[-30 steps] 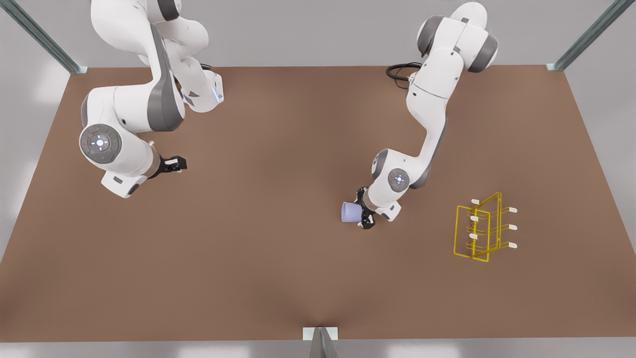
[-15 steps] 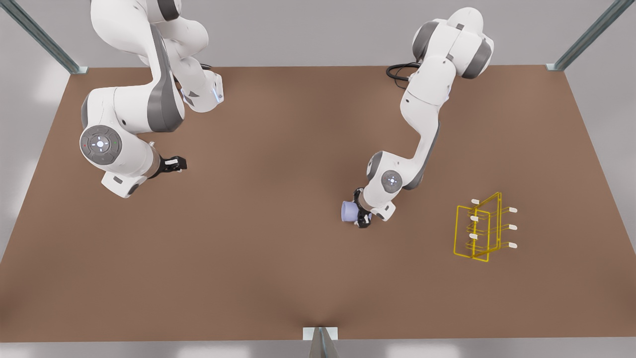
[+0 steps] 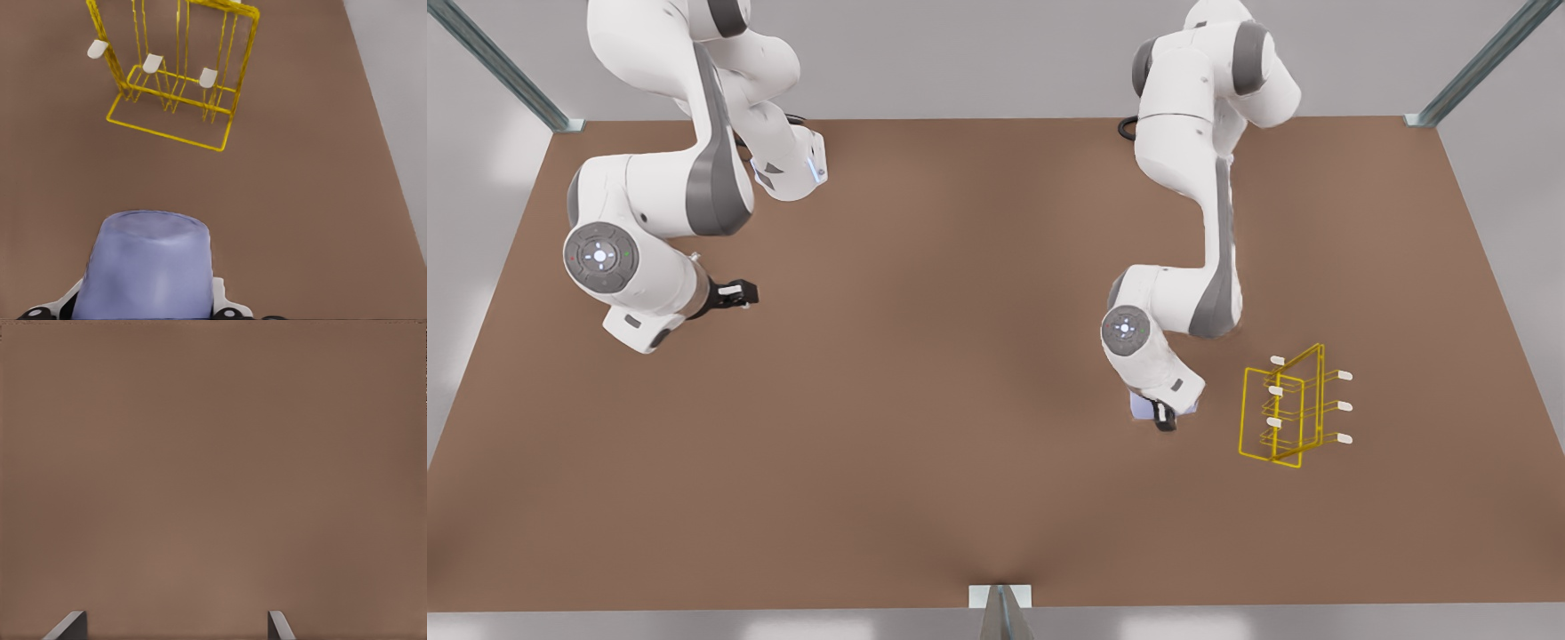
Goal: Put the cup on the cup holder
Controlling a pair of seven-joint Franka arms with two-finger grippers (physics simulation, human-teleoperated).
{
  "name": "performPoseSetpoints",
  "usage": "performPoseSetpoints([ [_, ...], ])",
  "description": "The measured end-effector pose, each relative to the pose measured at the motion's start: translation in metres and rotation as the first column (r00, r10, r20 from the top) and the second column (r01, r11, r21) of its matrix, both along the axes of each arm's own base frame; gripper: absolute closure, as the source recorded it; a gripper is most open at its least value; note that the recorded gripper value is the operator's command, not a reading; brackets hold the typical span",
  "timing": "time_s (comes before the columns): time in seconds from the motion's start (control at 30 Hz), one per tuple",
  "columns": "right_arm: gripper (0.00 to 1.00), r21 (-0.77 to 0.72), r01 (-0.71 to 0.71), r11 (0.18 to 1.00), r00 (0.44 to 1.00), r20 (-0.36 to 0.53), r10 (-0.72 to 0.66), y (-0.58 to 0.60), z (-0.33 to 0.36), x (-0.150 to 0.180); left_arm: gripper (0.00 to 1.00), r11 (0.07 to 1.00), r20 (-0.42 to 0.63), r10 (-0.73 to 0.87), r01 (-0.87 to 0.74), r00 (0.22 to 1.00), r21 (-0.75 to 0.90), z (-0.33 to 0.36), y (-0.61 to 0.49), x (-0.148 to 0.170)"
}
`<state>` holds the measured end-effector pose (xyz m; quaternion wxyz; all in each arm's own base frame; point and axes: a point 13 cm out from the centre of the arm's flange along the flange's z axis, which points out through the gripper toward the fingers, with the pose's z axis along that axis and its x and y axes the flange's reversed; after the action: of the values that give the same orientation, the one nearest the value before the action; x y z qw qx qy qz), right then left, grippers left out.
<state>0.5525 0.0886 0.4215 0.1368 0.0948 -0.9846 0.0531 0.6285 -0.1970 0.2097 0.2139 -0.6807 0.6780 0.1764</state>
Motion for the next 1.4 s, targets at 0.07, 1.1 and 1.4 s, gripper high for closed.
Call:
performPoseSetpoints([
  [0.07,0.0,0.004,0.011,1.0,1.0,0.011,-0.011,-0.006,0.001,0.003,0.25,0.953,-0.056,0.008,0.009,0.998,0.303,0.005,0.047,-0.041],
  [1.1,0.0,0.022,0.013,1.0,1.0,0.024,-0.014,-0.011,-0.002,0.01,0.12,0.564,0.044,-0.016,-0.028,0.999,0.825,0.014,0.218,0.005],
  [1.4,0.0,0.025,0.005,1.0,1.0,0.022,-0.006,-0.012,-0.003,0.01,0.0,0.793,0.187,-0.024,-0.095,0.982,0.602,0.099,0.125,0.0],
])
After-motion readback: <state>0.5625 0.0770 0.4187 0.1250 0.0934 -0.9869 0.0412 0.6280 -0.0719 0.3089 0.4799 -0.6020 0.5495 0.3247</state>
